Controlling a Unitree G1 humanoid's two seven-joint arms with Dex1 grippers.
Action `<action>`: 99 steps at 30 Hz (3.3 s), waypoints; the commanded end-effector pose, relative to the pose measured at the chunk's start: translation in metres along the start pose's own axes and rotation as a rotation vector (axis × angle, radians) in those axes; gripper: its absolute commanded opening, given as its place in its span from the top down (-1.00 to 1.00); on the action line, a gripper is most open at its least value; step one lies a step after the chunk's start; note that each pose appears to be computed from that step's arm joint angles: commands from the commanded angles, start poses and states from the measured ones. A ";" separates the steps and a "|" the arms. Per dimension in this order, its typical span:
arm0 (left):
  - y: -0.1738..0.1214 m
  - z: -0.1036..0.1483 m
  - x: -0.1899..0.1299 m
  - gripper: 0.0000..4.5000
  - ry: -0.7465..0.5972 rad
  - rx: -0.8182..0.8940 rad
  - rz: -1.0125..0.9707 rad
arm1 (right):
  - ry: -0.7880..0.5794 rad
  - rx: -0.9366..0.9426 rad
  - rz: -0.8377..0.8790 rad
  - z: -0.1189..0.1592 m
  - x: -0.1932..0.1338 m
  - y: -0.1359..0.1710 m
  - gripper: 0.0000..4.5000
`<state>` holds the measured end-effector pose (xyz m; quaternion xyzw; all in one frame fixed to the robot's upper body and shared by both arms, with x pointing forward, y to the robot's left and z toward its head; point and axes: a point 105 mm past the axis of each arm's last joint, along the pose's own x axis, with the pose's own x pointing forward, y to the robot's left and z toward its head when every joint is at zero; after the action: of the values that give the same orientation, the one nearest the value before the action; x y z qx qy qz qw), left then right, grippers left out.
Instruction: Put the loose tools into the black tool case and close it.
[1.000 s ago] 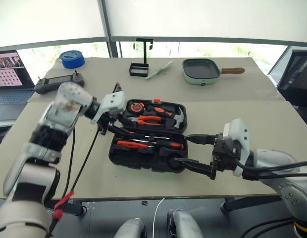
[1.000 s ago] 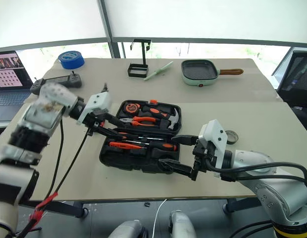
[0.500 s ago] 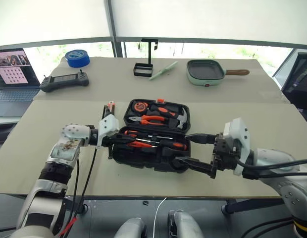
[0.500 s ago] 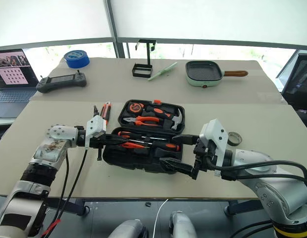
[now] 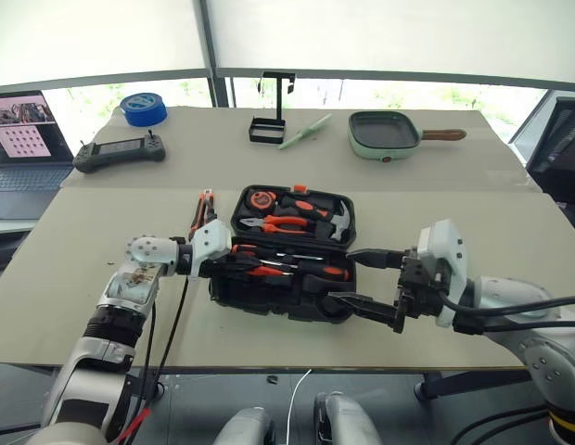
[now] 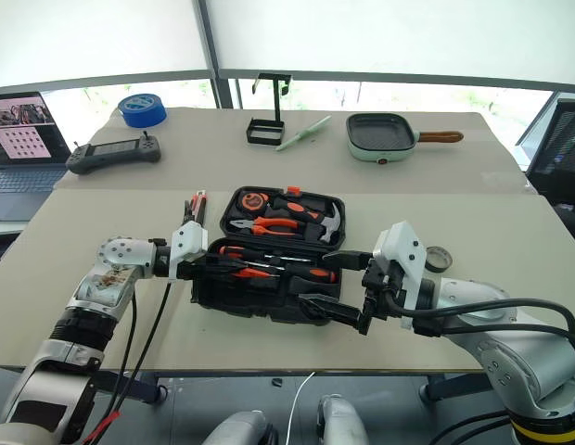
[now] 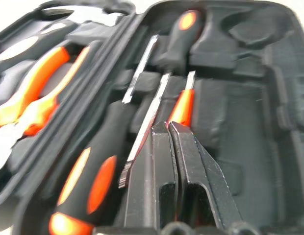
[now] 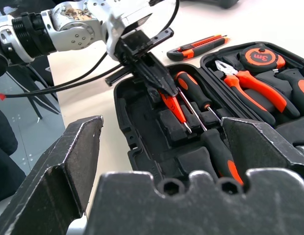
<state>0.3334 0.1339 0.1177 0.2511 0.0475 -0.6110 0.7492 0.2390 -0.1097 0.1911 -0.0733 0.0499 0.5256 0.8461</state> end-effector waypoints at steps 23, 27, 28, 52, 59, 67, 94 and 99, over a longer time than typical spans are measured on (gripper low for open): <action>0.033 0.025 -0.035 0.85 -0.038 -0.080 0.162 | -0.034 -0.049 0.017 0.010 0.001 0.003 -1.00; 0.036 0.020 -0.084 0.29 0.012 -0.173 0.338 | -0.047 -0.078 0.023 0.015 0.006 -0.005 -1.00; 0.034 0.017 -0.096 0.13 0.026 -0.199 0.380 | -0.053 -0.081 0.026 0.017 0.007 -0.007 -1.00; 0.061 0.003 -0.143 -0.97 0.278 -0.710 0.920 | -0.086 -0.152 0.130 0.029 0.028 -0.021 -1.00; 0.103 -0.014 -0.109 -0.97 0.373 -0.846 0.920 | -0.098 -0.150 0.113 0.027 0.028 -0.013 -1.00; 0.110 -0.039 -0.082 -0.97 0.472 -0.898 0.882 | -0.104 -0.137 0.080 0.022 0.026 -0.009 -1.00; 0.047 0.049 -0.110 0.23 0.165 -0.203 0.084 | -0.010 -0.093 0.137 0.011 0.000 0.008 -1.00; -0.012 0.030 -0.076 0.23 0.389 0.066 -0.279 | 0.007 -0.098 0.112 0.006 -0.002 0.008 -1.00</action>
<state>0.3056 0.2049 0.1710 0.3153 0.2289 -0.6159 0.6847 0.2341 -0.1076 0.1851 -0.0944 0.0618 0.5760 0.8096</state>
